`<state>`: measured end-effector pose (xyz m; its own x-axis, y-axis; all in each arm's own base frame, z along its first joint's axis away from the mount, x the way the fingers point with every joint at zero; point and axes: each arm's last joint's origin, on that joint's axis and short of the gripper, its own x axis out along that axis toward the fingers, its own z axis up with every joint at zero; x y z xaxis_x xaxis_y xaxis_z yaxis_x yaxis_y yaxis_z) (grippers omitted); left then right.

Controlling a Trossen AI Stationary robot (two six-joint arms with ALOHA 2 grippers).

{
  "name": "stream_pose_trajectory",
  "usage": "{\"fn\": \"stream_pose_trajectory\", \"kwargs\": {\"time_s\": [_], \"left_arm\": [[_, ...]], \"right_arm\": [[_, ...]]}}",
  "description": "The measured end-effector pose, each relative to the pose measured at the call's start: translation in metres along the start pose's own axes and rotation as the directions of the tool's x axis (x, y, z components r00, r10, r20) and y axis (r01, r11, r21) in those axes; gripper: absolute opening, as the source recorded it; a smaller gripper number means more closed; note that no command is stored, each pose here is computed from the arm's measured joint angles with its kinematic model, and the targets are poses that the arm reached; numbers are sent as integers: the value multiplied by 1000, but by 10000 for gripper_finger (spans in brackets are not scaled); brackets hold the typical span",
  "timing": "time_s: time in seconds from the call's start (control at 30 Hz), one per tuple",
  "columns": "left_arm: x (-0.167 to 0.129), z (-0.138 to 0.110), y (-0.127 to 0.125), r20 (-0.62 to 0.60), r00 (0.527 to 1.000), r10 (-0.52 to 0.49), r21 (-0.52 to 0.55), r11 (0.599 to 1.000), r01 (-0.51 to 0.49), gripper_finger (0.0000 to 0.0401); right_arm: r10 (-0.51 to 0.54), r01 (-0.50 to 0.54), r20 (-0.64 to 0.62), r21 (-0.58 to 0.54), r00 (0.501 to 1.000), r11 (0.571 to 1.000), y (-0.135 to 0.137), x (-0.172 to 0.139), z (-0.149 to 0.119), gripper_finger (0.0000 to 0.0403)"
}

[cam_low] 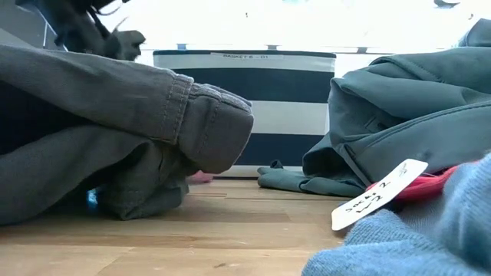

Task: Sort clothes
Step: Put the black sock into the blue laundry bin

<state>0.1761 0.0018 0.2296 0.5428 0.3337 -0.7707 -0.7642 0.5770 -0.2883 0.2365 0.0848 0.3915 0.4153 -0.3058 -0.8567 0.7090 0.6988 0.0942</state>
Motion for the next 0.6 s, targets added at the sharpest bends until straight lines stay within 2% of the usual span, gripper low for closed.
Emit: {"fn": "stream_pose_trajectory", "kwargs": {"time_s": [0.13, 0.27, 0.47, 0.6], "left_arm": [[-31, 11, 9, 118, 993, -21, -38, 999, 26, 3], [-50, 15, 23, 187, 982, 20, -100, 995, -1, 2], [-59, 15, 36, 207, 977, 52, -151, 988, -21, 1], [-60, 13, 43, 196, 974, 112, -184, 980, -76, 1]], "right_arm": [[-1, 1, 1, 0, 1000, 1000, 0, 0, 0, 142], [-5, 5, 8, 0, 1000, 1000, 0, 0, 1, 142], [-6, 6, 9, -2, 1000, 1000, 0, 0, 1, 142], [-5, 5, 10, 2, 1000, 1000, 0, 0, 1, 142]]}}
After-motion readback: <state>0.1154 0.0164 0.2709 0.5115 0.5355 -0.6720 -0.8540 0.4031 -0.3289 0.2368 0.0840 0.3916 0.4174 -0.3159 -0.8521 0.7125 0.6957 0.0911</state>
